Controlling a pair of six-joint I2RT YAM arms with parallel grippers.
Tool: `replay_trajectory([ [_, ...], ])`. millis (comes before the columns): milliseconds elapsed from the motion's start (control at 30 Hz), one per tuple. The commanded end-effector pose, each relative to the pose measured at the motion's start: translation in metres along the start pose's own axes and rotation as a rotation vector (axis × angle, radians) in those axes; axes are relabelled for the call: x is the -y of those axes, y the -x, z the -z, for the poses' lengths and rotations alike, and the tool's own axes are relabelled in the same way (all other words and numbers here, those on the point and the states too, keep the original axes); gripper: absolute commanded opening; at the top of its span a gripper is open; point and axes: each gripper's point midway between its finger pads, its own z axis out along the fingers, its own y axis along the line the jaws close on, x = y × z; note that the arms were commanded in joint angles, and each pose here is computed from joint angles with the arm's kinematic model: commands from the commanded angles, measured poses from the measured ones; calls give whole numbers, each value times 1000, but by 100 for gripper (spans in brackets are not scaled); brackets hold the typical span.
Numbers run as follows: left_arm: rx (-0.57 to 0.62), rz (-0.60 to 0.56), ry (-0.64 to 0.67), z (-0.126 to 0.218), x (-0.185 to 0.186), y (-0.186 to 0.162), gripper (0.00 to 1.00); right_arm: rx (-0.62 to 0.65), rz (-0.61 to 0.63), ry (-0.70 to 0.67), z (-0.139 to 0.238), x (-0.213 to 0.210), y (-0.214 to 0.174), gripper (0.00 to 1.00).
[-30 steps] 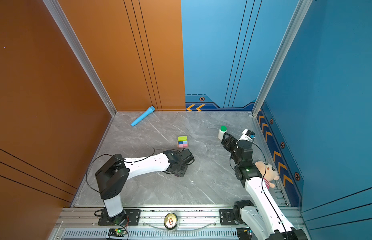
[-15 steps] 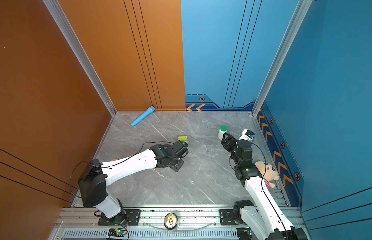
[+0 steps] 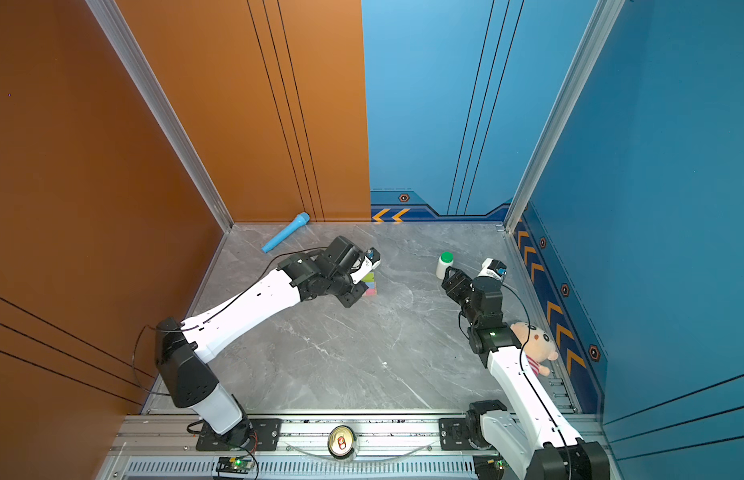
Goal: Build the wood block tower
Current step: 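Carry the purple block with the left gripper over the block stack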
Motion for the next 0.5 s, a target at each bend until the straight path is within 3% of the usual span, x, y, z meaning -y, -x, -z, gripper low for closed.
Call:
replay_trajectory([
  [0, -14, -87, -101, -5, 0, 1, 20, 24, 3, 37, -3, -12, 13, 72],
  [467, 20, -266, -145, -38, -28, 27, 13, -18, 0, -5, -27, -1, 7, 72],
])
